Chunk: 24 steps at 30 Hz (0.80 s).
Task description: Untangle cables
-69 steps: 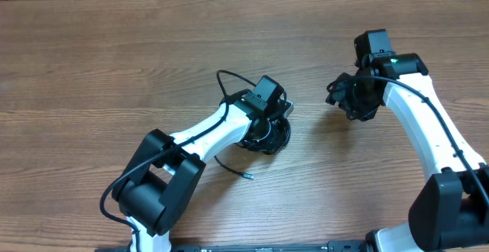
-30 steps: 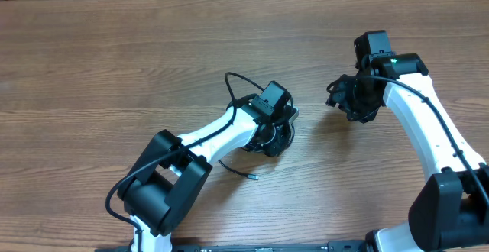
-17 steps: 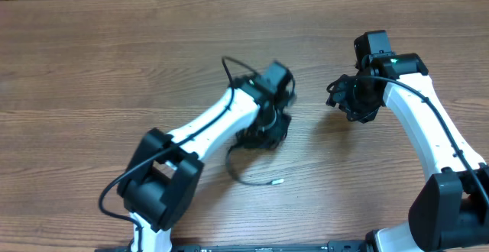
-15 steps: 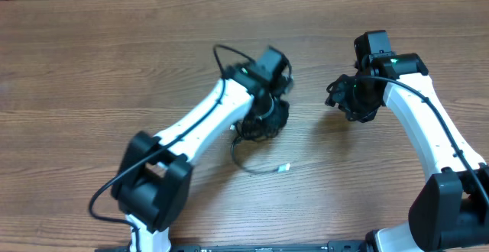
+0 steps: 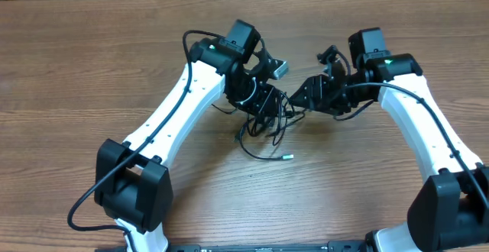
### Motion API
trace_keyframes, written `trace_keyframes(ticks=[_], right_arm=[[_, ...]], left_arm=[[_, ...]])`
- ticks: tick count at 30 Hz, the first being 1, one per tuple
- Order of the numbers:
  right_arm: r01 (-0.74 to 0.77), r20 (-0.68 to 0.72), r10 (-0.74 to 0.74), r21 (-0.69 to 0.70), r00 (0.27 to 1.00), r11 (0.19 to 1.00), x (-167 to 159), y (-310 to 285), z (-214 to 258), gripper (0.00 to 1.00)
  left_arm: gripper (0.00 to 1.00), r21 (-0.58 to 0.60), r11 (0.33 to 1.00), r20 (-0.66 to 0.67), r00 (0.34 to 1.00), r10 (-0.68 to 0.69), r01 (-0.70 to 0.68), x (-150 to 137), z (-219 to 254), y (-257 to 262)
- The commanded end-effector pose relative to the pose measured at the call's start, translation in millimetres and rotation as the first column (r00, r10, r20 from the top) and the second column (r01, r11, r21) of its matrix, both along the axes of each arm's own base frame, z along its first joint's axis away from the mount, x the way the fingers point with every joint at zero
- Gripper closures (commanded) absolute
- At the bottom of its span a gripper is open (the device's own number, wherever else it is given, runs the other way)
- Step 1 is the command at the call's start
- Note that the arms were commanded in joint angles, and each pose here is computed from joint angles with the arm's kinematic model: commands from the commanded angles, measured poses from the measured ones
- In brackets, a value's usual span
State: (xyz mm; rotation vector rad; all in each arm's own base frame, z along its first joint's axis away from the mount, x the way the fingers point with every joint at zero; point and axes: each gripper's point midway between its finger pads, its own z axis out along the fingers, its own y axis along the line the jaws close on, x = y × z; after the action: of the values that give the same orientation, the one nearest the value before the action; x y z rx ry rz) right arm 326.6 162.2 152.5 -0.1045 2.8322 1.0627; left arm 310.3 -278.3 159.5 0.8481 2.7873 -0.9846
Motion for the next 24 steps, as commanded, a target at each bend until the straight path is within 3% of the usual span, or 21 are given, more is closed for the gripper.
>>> trace_keyframes(ticks=[1,4,14,16,19,22,24], right_arm=[[-0.11,0.074,0.108,0.028,0.991,0.994,-8,16,11,0.41],[-0.172,0.097,0.169,0.026,0.981,0.985,-15,31,12,0.4],[-0.269,0.155,0.262,0.024,0.953,0.963,-24,59,14,0.41],[-0.269,0.153,0.262,0.024,0.953,0.963,-24,58,14,0.46],[-0.262,0.154,0.258,0.003,0.954,0.965,-23,56,12,0.74],[-0.258,0.152,0.256,-0.01,0.955,0.966,-22,54,10,0.79],[-0.242,0.157,0.248,-0.058,0.956,0.969,-18,49,5,0.9]], left_arm=[[0.96,-0.1,0.995,0.032,0.999,-0.01,0.013,8,23,2],[0.96,-0.145,0.989,0.012,1.0,0.0,0.002,11,29,4],[0.96,-0.133,0.991,-0.006,1.0,-0.005,0.005,7,27,9],[0.96,-0.134,0.991,-0.006,1.0,-0.004,0.003,7,28,9],[0.96,-0.133,0.991,-0.01,1.0,0.004,-0.005,8,28,12],[0.96,-0.151,0.988,-0.017,1.0,0.015,-0.017,11,30,15],[0.96,-0.213,0.977,-0.023,1.0,-0.012,0.007,8,38,11]])
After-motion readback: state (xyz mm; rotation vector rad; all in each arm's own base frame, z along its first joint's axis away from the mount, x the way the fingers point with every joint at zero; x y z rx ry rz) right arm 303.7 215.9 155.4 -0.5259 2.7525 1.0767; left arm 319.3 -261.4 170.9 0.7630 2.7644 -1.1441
